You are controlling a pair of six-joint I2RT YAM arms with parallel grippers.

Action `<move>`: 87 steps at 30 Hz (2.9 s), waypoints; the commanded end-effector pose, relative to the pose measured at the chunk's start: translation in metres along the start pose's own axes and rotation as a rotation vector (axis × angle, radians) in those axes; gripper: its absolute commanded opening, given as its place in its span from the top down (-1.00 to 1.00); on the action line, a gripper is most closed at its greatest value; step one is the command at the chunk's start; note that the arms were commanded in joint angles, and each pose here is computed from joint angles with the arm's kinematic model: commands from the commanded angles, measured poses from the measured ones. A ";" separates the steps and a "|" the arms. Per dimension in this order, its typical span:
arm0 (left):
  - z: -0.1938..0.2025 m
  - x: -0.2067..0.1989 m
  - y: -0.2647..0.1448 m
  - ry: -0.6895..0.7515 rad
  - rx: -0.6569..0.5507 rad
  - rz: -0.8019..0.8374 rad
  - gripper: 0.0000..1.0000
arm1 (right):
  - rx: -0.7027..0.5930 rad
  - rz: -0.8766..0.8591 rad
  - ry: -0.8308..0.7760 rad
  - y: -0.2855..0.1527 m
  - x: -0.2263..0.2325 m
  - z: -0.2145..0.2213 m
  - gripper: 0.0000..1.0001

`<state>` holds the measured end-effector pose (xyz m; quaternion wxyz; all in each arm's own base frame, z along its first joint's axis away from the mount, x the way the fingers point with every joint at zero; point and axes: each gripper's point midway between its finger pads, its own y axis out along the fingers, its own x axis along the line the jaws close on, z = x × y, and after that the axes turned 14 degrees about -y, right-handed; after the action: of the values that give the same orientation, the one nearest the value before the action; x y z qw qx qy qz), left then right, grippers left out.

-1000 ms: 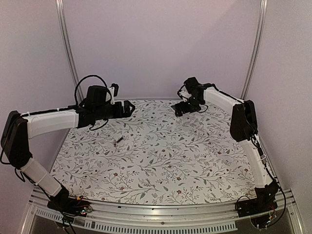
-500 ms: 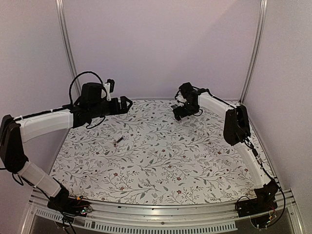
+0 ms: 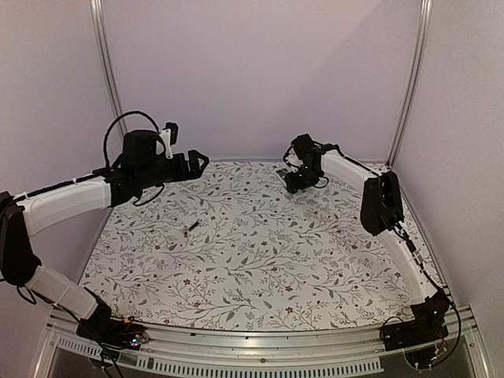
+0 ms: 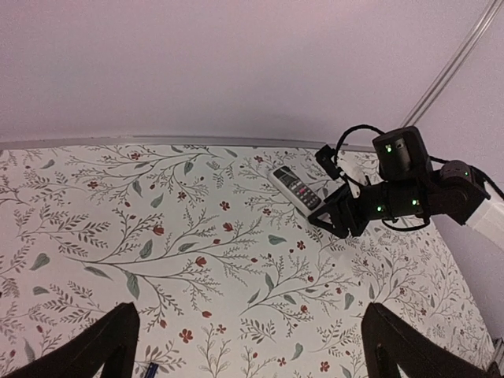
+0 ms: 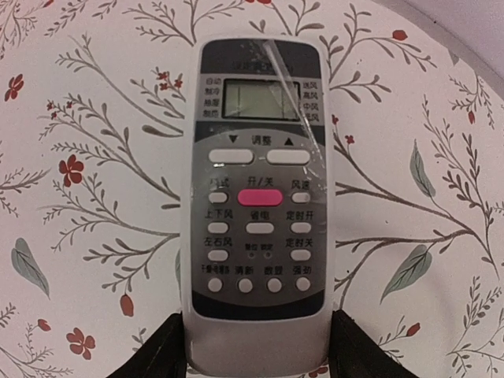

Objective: Load the batteries into the remote control
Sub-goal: Move the remote control to the center of the board, then pick up the remote control from the center of the board.

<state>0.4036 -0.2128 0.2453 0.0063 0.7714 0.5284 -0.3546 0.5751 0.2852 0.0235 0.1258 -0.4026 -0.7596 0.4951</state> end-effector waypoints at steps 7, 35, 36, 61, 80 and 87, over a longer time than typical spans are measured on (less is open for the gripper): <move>0.001 0.011 -0.004 0.006 0.001 -0.029 -0.99 | 0.044 -0.051 0.019 -0.002 0.004 0.015 0.18; 0.023 -0.009 0.006 -0.021 0.055 0.054 -0.99 | 0.315 -0.215 -0.033 -0.161 0.150 0.201 0.07; 0.023 -0.008 0.007 -0.021 0.055 0.052 -0.99 | 0.324 -0.218 -0.039 -0.161 0.152 0.203 0.01; 0.027 0.003 0.001 -0.017 0.041 0.015 -0.99 | 0.476 -0.278 -0.177 -0.130 0.156 0.178 -0.54; 0.030 -0.014 -0.023 -0.048 -0.045 0.202 -0.99 | 0.098 -0.471 -0.115 -0.179 0.165 0.076 0.18; 0.058 -0.078 -0.044 0.058 0.082 0.535 -0.99 | -0.384 -0.617 -0.123 -0.285 0.159 -0.013 0.19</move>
<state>0.3567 -0.2416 0.2373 0.0522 0.8336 0.4079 -0.3689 0.3368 0.3273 0.1365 0.2061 -0.1790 -0.8415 0.4662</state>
